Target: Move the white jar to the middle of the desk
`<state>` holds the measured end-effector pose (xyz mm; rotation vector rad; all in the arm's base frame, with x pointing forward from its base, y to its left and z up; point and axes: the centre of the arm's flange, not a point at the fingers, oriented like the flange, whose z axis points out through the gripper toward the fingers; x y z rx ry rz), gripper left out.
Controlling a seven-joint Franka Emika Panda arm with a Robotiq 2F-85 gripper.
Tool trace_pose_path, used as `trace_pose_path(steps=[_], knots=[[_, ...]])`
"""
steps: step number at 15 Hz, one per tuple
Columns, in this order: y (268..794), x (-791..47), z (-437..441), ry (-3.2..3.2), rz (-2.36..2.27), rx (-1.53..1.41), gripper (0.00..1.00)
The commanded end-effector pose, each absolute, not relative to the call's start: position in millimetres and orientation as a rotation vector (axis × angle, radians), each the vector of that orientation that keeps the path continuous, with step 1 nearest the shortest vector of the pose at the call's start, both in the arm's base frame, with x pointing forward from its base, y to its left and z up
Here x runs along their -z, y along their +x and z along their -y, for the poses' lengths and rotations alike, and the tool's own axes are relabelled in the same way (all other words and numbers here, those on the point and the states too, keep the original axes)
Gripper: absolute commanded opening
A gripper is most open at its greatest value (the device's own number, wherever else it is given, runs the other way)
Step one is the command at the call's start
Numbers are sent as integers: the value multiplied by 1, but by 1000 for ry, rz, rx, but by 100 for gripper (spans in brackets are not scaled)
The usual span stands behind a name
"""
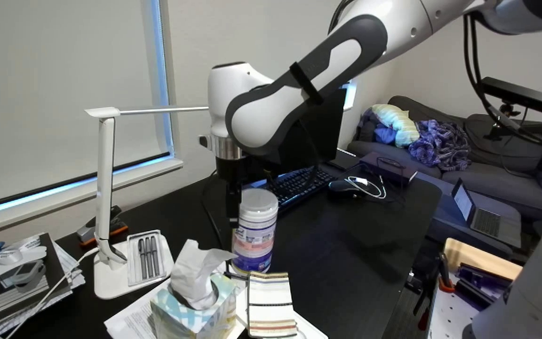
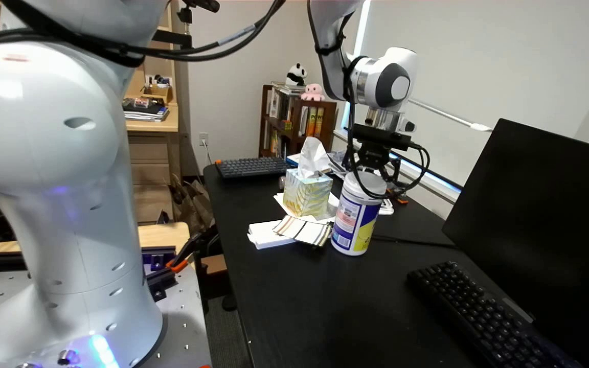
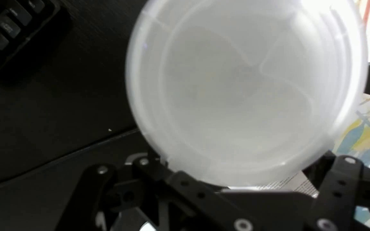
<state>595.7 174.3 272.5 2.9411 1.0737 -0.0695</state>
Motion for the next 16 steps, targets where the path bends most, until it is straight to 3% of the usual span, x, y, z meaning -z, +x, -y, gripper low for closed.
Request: trace_pose_path(steps=[1,16], knots=[[606,-253,-186,2969,-1064,93,100],[595,-201,-163,2914,-1127,103,100]])
